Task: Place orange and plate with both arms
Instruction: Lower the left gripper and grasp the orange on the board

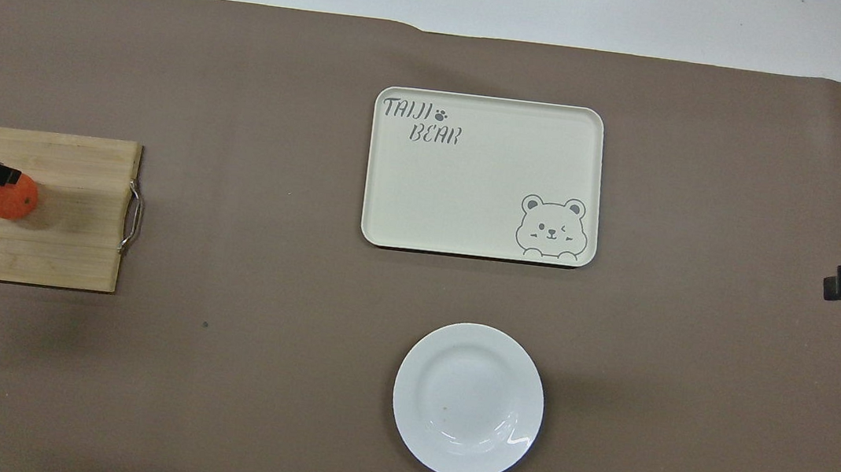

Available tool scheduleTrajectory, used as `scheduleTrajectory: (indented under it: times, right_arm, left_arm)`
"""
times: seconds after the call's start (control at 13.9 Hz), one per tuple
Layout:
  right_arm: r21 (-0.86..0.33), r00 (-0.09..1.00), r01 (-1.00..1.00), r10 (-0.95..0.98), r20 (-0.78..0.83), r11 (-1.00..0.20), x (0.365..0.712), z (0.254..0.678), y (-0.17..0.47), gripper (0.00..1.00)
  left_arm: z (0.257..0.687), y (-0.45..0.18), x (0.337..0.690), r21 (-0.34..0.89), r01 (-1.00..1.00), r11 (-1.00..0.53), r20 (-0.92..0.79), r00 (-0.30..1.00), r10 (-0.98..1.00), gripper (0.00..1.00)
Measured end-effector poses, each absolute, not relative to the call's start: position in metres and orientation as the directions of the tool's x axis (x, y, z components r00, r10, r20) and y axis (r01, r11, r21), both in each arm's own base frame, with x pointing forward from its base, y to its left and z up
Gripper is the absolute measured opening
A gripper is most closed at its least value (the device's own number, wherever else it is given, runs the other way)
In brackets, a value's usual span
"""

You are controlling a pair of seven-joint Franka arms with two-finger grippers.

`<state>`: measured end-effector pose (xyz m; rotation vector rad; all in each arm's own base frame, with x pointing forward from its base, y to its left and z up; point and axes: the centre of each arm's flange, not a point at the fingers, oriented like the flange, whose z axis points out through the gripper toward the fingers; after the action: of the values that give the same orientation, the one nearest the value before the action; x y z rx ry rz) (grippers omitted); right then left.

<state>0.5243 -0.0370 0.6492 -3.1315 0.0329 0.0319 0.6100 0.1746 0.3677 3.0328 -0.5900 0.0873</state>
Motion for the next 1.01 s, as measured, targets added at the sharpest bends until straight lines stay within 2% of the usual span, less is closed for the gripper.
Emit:
scheduleTrajectory:
  times: [0.29, 0.65, 0.79, 1.01]
  right_arm:
    - [-0.01, 1.0, -0.021, -0.021, -0.02, -1.0, 0.524, 0.649, -0.037, 1.0]
    - [-0.01, 1.0, -0.021, -0.021, -0.02, -1.0, 0.524, 0.649, -0.037, 1.0]
    - [-0.01, 1.0, -0.021, -0.021, -0.02, -1.0, 0.524, 0.649, -0.037, 1.0]
    - [-0.01, 1.0, -0.021, -0.021, -0.02, -1.0, 0.524, 0.649, -0.037, 1.0]
  left_arm:
    - [0.338, 0.172, 0.599, 0.046, -0.369, -0.928, 0.053, 0.929, -0.367, 1.0]
    - [0.33, 0.174, 0.593, 0.052, -0.363, -0.93, 0.043, 0.932, -0.361, 1.0]
    - [0.331, 0.175, 0.593, 0.052, -0.362, -0.931, 0.045, 0.932, -0.36, 0.79]
    - [0.34, 0.171, 0.594, 0.044, -0.37, -0.928, 0.059, 0.928, -0.367, 0.79]
